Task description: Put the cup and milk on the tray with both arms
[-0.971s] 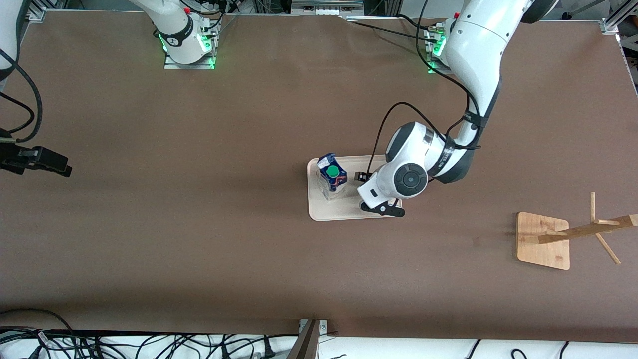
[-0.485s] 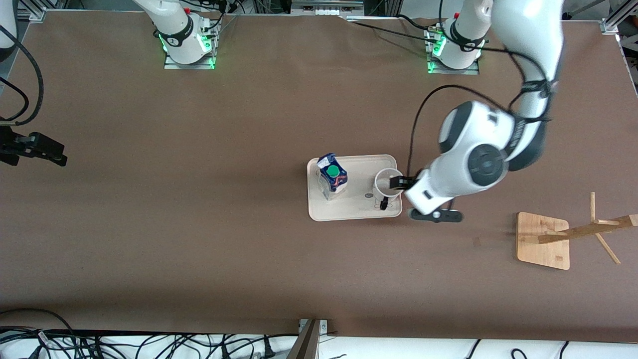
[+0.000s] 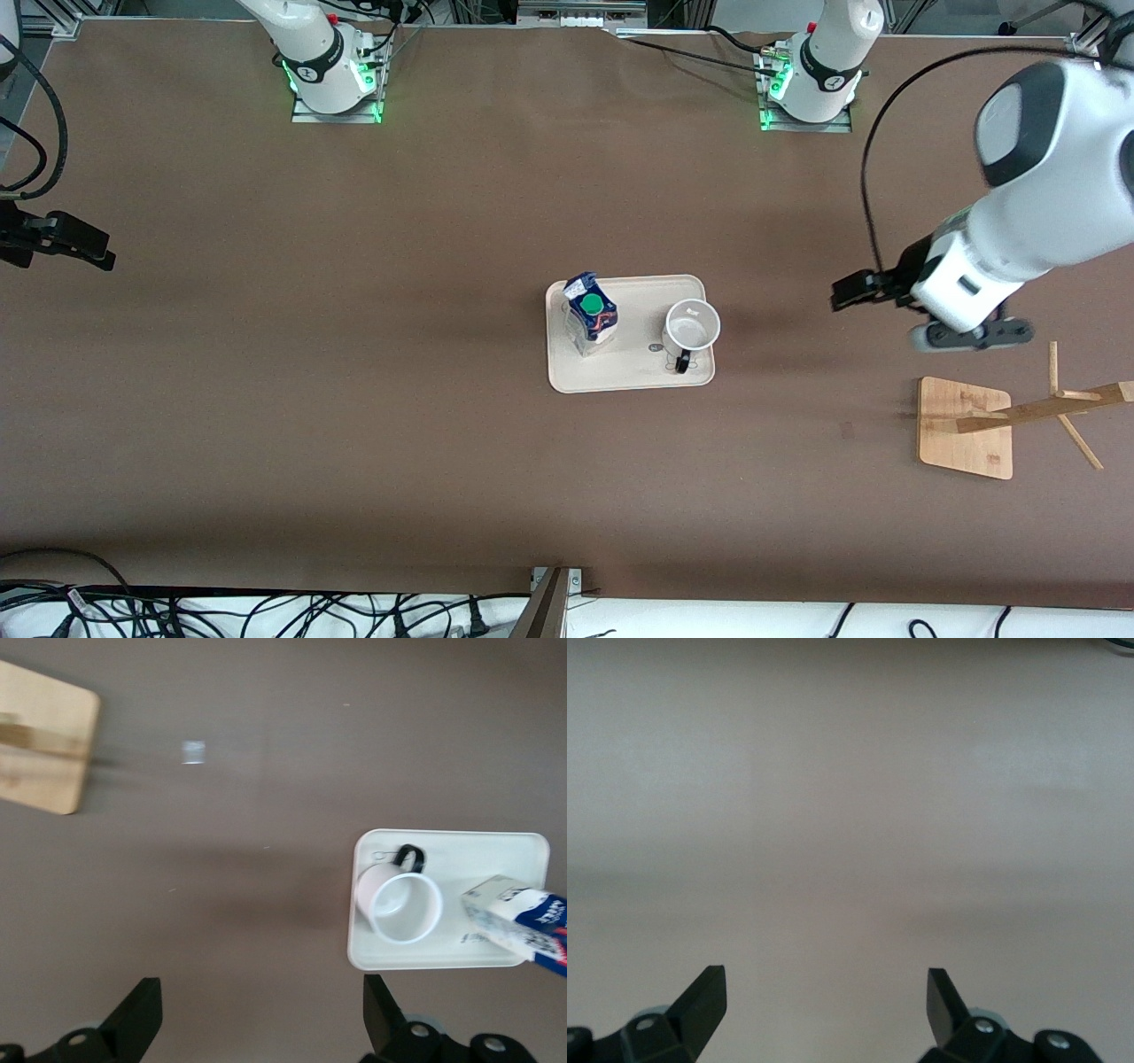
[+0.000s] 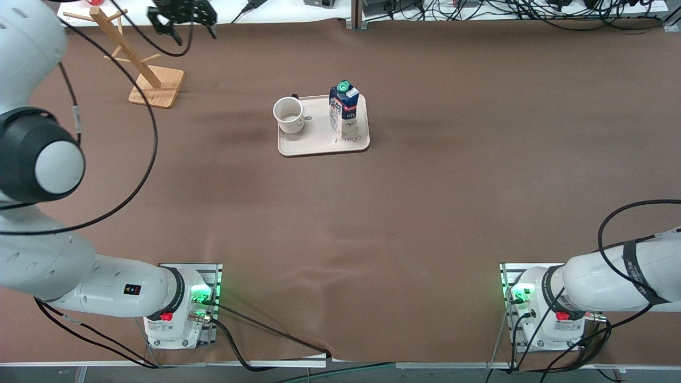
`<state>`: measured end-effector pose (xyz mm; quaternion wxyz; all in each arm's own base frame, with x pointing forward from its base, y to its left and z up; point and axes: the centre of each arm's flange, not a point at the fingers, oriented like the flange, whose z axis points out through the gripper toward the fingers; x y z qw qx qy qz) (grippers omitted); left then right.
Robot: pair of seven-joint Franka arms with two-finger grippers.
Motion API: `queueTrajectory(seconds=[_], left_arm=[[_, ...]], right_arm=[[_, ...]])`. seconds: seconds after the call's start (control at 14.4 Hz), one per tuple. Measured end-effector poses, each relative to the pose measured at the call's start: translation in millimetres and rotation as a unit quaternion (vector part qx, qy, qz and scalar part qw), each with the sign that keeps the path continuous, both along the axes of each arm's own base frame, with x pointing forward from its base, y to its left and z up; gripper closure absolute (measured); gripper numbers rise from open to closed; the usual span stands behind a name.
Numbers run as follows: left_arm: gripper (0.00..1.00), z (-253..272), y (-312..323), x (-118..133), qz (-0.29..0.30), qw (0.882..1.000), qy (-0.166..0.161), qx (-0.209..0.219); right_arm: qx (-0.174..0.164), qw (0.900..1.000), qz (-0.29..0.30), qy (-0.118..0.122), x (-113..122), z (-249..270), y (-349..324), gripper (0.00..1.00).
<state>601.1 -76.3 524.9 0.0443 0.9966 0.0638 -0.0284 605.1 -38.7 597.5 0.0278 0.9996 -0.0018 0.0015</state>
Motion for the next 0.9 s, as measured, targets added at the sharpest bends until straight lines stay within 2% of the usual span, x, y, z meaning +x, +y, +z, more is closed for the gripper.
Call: queueTrajectory(seconds=[0.14,0.28,0.69,0.9], left_arm=[[0.0,23,25,-21,0.013,1.0,0.002,0.016],[0.0,35,57,-31,0.033,0.999,-0.002,0.019],[0.0,35,57,-31,0.018,0.998,-0.005,0.058],[0.0,34,55,-30,0.014,0.998,-0.008,0.066]], right_arm=[[0.0,1.0,0.002,0.0,0,0,0,0.0],[0.0,1.0,0.02,0.001,0,0,-2,0.0],[-0.02,0.997,0.075,0.002,-1,4,19,0.0],[-0.019,0.999,0.05,0.006,-3,4,19,0.0]])
